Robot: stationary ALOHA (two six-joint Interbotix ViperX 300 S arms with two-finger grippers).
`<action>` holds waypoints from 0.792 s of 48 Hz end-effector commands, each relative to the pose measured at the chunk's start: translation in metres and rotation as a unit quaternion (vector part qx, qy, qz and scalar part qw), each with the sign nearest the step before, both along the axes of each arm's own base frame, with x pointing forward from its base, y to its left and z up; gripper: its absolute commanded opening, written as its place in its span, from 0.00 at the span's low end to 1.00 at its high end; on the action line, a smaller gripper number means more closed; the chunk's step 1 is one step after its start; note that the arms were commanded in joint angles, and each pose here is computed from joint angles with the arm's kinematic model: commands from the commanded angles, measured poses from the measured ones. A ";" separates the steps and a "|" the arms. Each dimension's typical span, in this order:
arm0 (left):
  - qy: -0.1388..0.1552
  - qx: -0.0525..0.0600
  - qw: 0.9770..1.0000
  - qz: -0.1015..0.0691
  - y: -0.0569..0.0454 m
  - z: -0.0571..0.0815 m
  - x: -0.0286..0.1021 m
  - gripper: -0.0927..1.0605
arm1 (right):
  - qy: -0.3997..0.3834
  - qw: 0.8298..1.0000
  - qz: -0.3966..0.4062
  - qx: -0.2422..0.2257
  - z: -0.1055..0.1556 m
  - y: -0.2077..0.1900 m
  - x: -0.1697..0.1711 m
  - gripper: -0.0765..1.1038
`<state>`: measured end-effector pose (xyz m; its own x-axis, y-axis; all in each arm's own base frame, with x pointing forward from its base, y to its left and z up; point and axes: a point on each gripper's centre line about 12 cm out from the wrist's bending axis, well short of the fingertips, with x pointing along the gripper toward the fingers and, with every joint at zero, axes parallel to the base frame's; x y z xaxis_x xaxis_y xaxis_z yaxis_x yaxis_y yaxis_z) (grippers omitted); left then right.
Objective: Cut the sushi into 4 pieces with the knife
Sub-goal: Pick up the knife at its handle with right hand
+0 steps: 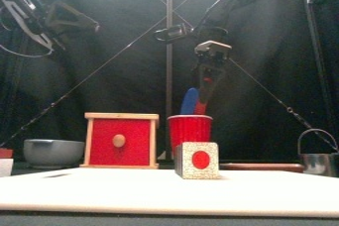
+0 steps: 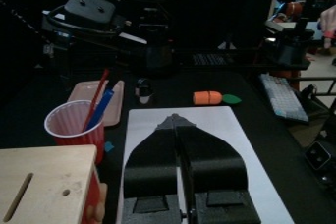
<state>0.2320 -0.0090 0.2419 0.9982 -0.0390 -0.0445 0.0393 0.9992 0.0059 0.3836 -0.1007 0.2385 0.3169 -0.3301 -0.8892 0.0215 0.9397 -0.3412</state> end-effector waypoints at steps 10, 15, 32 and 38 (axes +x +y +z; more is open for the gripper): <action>-0.010 0.002 1.000 -0.001 0.000 0.005 0.002 0.29 | -0.010 1.000 -0.004 -0.004 0.011 -0.003 0.002 0.64; -0.010 0.002 1.000 0.000 0.000 0.005 0.002 0.29 | -0.012 1.000 -0.003 -0.005 0.012 -0.003 0.004 0.55; -0.010 0.002 1.000 0.003 0.001 0.005 0.002 0.29 | -0.016 1.000 -0.012 0.001 0.023 -0.013 0.009 0.23; -0.010 0.003 1.000 0.003 0.002 0.005 0.002 0.29 | -0.028 0.999 -0.026 0.003 0.043 -0.017 0.005 0.12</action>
<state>0.2316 -0.0079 0.2416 0.9984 -0.0344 -0.0445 0.0348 0.9994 0.0075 0.3911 -0.1128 0.2501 0.2931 -0.3254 -0.8990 0.0496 0.9442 -0.3256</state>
